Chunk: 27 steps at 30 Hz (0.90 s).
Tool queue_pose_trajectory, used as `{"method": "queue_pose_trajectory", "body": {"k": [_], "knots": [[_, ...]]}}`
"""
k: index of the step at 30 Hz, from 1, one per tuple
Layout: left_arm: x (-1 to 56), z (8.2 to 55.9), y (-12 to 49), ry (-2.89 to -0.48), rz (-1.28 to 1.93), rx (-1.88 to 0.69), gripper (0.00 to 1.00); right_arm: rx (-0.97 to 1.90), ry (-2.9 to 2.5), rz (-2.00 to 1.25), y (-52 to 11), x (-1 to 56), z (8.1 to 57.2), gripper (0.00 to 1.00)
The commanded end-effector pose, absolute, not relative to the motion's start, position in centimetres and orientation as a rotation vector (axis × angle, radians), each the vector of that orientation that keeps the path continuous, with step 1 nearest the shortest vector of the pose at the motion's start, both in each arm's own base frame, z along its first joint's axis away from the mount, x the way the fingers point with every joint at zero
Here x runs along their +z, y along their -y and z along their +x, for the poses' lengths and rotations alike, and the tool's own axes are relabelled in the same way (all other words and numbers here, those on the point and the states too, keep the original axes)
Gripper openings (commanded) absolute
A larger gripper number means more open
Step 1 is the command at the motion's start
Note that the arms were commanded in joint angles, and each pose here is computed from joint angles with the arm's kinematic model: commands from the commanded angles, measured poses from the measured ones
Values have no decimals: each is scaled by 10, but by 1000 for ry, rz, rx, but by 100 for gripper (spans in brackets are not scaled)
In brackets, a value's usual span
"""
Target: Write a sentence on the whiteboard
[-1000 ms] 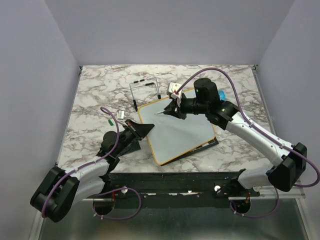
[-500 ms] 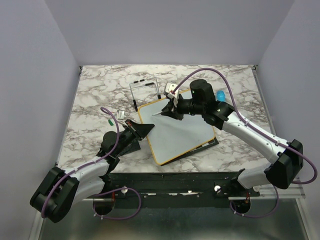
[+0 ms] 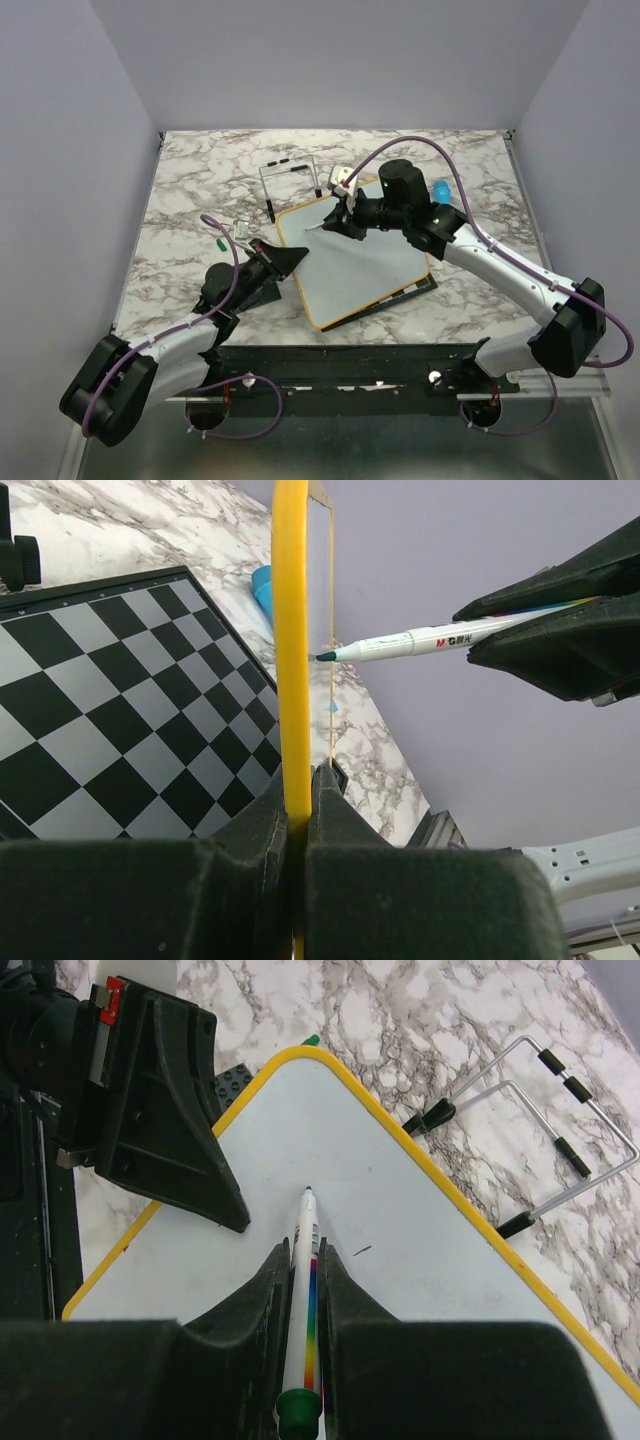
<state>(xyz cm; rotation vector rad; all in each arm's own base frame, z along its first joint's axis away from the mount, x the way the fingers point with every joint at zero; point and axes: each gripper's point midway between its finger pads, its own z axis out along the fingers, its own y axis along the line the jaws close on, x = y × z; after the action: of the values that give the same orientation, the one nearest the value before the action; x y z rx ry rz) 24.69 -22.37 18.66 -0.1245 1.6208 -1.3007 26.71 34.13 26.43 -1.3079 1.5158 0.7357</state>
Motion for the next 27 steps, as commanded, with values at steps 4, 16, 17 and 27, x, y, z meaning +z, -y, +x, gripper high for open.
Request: {"method": "queue_pose_trajectory", "body": {"k": [4,16,17,27], "knots": [[176,242,221,-1612,5,-1202,0,809,-1523,-1299,-346,265,256,1],[174,239,223,-1603,69,-1187,0,1036,-1540,-1269,-325,272,254,1],[174,239,223,-1603,74,-1187,0,1042,-1545,-1269,-326,271,255,1],[174,236,225,-1596,98,-1197,0,1127,-1569,-1270,-335,268,257,1]]}}
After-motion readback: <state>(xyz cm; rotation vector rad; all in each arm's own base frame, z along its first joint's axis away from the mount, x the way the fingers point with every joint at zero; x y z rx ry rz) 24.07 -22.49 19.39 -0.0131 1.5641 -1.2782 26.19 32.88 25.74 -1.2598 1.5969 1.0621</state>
